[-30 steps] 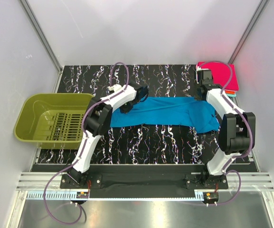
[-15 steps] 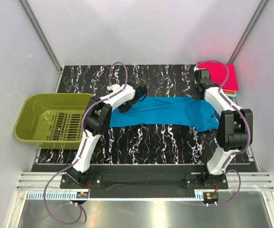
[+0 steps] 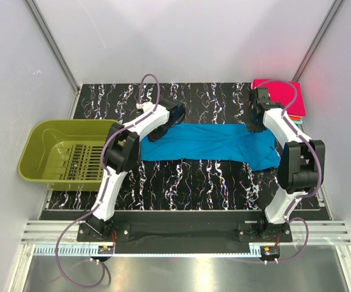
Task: Fold and stack the t-shirts
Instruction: Fold the tshirt
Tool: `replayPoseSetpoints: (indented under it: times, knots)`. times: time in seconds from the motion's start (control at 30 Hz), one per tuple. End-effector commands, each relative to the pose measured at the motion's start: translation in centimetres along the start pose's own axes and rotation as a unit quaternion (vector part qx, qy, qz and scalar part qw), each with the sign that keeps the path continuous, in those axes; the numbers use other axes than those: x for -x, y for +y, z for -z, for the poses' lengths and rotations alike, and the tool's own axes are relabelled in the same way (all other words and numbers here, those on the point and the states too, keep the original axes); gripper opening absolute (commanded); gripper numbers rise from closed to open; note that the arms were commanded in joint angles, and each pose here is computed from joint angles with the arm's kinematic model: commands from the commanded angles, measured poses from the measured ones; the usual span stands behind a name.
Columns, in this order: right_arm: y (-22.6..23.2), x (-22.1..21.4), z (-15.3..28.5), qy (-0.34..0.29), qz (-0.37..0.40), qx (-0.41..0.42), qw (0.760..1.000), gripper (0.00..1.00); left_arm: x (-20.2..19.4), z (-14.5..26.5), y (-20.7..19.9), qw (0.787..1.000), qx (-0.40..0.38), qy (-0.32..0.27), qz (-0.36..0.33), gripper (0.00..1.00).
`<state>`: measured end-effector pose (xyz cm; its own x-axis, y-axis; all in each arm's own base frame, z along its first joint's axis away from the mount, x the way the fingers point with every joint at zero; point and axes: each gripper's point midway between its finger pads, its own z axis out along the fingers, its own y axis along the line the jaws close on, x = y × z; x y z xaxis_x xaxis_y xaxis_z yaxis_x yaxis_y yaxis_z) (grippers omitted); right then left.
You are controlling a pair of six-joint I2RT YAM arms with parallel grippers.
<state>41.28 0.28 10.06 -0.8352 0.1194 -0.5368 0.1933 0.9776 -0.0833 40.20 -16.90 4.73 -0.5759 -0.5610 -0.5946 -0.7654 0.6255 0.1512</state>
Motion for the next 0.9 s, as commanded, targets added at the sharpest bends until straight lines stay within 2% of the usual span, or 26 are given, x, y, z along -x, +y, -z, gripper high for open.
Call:
replayPoseSetpoints:
  times: [0.0,0.07,0.1,0.17,0.2,0.23,0.27,0.3,0.33,0.4,0.43,0.53,0.67,0.77,0.87]
  knots:
    - [0.9,2.3,3.9,-0.002,-0.101,0.013,0.995,0.23,3.2,5.7,0.2,0.997,-0.075,-0.021,-0.019,0.38]
    - [0.7,1.4,5.4,0.022,-0.161,0.002,0.987,0.29,2.8,6.6,0.4,0.994,-0.095,-0.008,-0.051,0.38]
    - [0.2,1.1,5.8,0.030,-0.189,0.001,0.981,0.32,3.4,7.9,-0.3,0.990,-0.130,-0.011,-0.048,0.38]
    - [0.1,-0.6,6.8,0.060,-0.246,0.026,0.967,0.36,1.5,8.4,0.0,0.982,-0.158,0.003,-0.099,0.37]
    - [-1.3,-1.1,6.7,0.071,-0.305,0.024,0.950,0.36,1.9,10.2,-1.2,0.973,-0.211,0.001,-0.089,0.37]
    - [-2.1,-2.9,6.7,0.089,-0.333,0.023,0.939,0.36,0.4,9.3,-0.7,0.966,-0.221,0.010,-0.136,0.36]
    - [-2.8,-3.8,6.6,0.100,-0.367,0.018,0.925,0.36,-1.4,10.2,-1.1,0.952,-0.262,0.044,-0.156,0.36]
    - [-3.4,-4.8,6.5,0.112,-0.385,0.017,0.916,0.36,-1.0,12.0,-2.2,0.935,-0.320,0.039,-0.146,0.36]
    - [-5.4,-6.7,6.1,0.125,-0.417,-0.001,0.900,0.36,-2.8,11.0,-1.4,0.927,-0.326,0.049,-0.179,0.36]
    - [-6.3,-8.0,6.0,0.125,-0.437,-0.001,0.891,0.35,-3.5,12.5,-1.6,0.907,-0.371,0.056,-0.191,0.36]
    - [-6.8,-9.5,5.4,0.138,-0.447,-0.009,0.884,0.34,-4.0,12.1,-1.2,0.905,-0.367,0.054,-0.208,0.36]
    - [-7.1,-10.5,4.1,0.136,-0.459,-0.010,0.878,0.31,-4.6,11.1,-0.9,0.901,-0.357,0.052,-0.239,0.34]
    - [-8.1,-10.6,2.0,0.142,-0.465,-0.024,0.874,0.27,-4.7,9.2,-0.4,0.910,-0.323,0.052,-0.256,0.31]
    - [-8.7,-10.9,0.6,0.150,-0.467,-0.036,0.870,0.24,-4.8,7.2,-0.2,0.917,-0.298,0.062,-0.258,0.23]
    - [-9.4,-11.6,-0.7,0.156,-0.468,-0.055,0.868,0.22,-5.5,4.9,0.1,0.923,-0.268,0.074,-0.268,0.08]
